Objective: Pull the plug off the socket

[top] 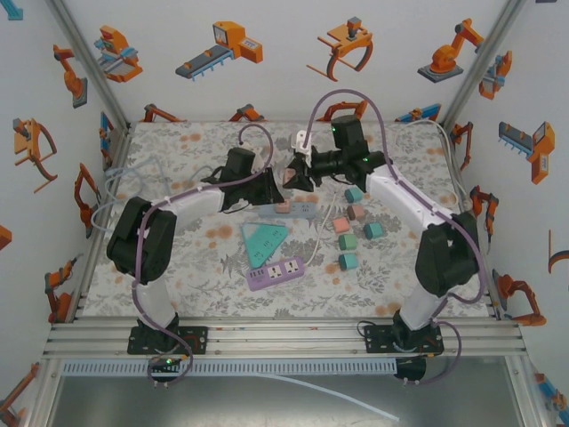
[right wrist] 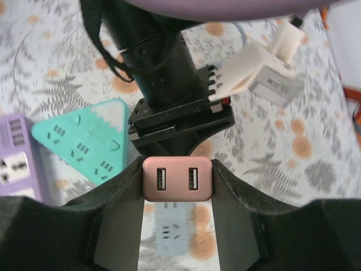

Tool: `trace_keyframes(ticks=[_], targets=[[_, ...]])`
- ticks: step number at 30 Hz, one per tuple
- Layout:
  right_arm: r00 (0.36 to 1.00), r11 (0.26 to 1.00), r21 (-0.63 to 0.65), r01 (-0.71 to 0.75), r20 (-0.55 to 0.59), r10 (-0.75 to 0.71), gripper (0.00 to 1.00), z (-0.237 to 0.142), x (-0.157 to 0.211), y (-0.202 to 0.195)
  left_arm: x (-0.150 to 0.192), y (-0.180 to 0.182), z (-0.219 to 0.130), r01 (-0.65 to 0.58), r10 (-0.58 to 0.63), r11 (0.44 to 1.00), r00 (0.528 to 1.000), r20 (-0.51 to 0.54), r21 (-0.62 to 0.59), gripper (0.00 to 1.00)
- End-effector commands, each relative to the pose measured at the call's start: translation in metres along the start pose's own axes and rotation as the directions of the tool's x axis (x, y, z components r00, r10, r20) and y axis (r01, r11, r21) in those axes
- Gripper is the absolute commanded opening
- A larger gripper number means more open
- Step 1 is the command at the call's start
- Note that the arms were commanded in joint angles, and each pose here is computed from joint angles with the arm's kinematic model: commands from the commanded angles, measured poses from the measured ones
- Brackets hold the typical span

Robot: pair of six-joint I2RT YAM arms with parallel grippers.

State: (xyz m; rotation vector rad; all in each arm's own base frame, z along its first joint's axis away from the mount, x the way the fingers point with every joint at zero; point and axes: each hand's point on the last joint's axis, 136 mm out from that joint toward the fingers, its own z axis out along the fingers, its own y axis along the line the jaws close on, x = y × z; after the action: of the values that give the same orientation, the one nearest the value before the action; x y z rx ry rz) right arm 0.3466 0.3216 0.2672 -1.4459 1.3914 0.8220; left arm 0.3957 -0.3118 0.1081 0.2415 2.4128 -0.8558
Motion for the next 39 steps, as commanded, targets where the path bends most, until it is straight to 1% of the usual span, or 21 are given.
trace_keyframes(ticks=[1, 2, 3, 5, 7, 8, 10, 12, 14, 16, 18, 19, 20, 22, 25, 28, 32, 36, 39], targets=[[0.959, 0.917, 0.29, -0.274, 0.159, 0.237, 0.0, -0.037, -0.045, -0.04, 0.053, 0.015, 0.011, 0.017, -0.03, 0.998, 0.978, -0.207, -0.063, 0.41], [0.934, 0.869, 0.346, -0.353, 0.187, 0.305, 0.0, -0.047, -0.045, -0.048, 0.043, 0.012, 0.009, 0.015, -0.024, 0.998, 0.982, -0.189, -0.053, 0.44], [0.904, 0.806, 0.409, -0.428, 0.213, 0.372, 0.0, -0.06, -0.04, -0.055, 0.032, 0.008, 0.005, 0.014, -0.02, 0.999, 0.985, -0.169, -0.04, 0.47], [0.848, 0.686, 0.502, -0.527, 0.259, 0.462, 0.0, -0.084, -0.03, -0.065, 0.011, -0.001, -0.003, 0.008, -0.009, 1.0, 0.992, -0.129, -0.009, 0.49], [0.762, 0.507, 0.593, -0.626, 0.328, 0.558, 0.0, -0.113, -0.008, -0.076, -0.007, -0.01, -0.014, -0.007, 0.009, 1.0, 0.996, -0.09, 0.02, 0.51], [0.721, 0.43, 0.616, -0.661, 0.36, 0.592, 0.0, -0.127, 0.002, -0.079, -0.013, -0.016, -0.019, -0.016, 0.019, 0.999, 0.997, -0.076, 0.032, 0.51], [0.59, 0.22, 0.638, -0.738, 0.452, 0.668, 0.0, -0.158, 0.031, -0.086, -0.029, -0.029, -0.037, -0.043, 0.045, 0.997, 0.998, -0.035, 0.067, 0.52], [0.445, 0.032, 0.614, -0.789, 0.535, 0.718, 0.0, -0.184, 0.06, -0.089, -0.039, -0.043, -0.053, -0.065, 0.064, 0.992, 0.998, 0.005, 0.112, 0.53], [0.346, -0.084, 0.58, -0.81, 0.589, 0.731, 0.0, -0.201, 0.084, -0.091, -0.044, -0.065, -0.071, -0.097, 0.089, 0.976, 0.995, 0.046, 0.197, 0.53], [0.255, -0.2, 0.546, -0.814, 0.645, 0.72, 0.0, -0.217, 0.111, -0.091, -0.045, -0.09, -0.091, -0.142, 0.12, 0.946, 0.988, 0.095, 0.292, 0.53], [0.172, -0.321, 0.511, -0.797, 0.703, 0.69, 0.0, -0.232, 0.138, -0.091, -0.04, -0.112, -0.109, -0.204, 0.165, 0.911, 0.977, 0.136, 0.357, 0.53], [0.132, -0.382, 0.496, -0.78, 0.727, 0.674, 0.0, -0.238, 0.153, -0.089, -0.036, -0.122, -0.118, -0.242, 0.196, 0.894, 0.968, 0.157, 0.377, 0.53], [0.107, -0.422, 0.487, -0.764, 0.742, 0.662, 0.0, -0.243, 0.164, -0.089, -0.032, -0.129, -0.125, -0.268, 0.219, 0.881, 0.961, 0.168, 0.39, 0.53], [0.034, -0.524, 0.458, -0.718, 0.775, 0.631, 0.0, -0.251, 0.194, -0.086, -0.019, -0.143, -0.142, -0.338, 0.279, 0.846, 0.94, 0.197, 0.413, 0.54], [-0.03, -0.604, 0.441, -0.664, 0.791, 0.611, 0.0, -0.253, 0.229, -0.087, -0.01, -0.149, -0.157, -0.384, 0.314, 0.823, 0.922, 0.227, 0.419, 0.57], [-0.059, -0.652, 0.445, -0.613, 0.798, 0.6, 0.0, -0.25, 0.254, -0.091, -0.002, -0.141, -0.158, -0.374, 0.308, 0.837, 0.925, 0.222, 0.399, 0.57], [-0.11, -0.734, 0.412, -0.54, 0.83, 0.547, 0.0, -0.247, 0.29, -0.093, 0.003, -0.134, -0.158, -0.358, 0.292, 0.851, 0.93, 0.221, 0.384, 0.58], [-0.143, -0.744, 0.412, -0.526, 0.82, 0.555, 0.0, -0.235, 0.311, -0.102, 0.005, -0.128, -0.158, -0.356, 0.293, 0.864, 0.931, 0.218, 0.357, 0.61], [-0.151, -0.757, 0.416, -0.504, 0.821, 0.551, 0.0, -0.233, 0.324, -0.104, 0.006, -0.126, -0.156, -0.36, 0.3, 0.865, 0.929, 0.215, 0.349, 0.64]])
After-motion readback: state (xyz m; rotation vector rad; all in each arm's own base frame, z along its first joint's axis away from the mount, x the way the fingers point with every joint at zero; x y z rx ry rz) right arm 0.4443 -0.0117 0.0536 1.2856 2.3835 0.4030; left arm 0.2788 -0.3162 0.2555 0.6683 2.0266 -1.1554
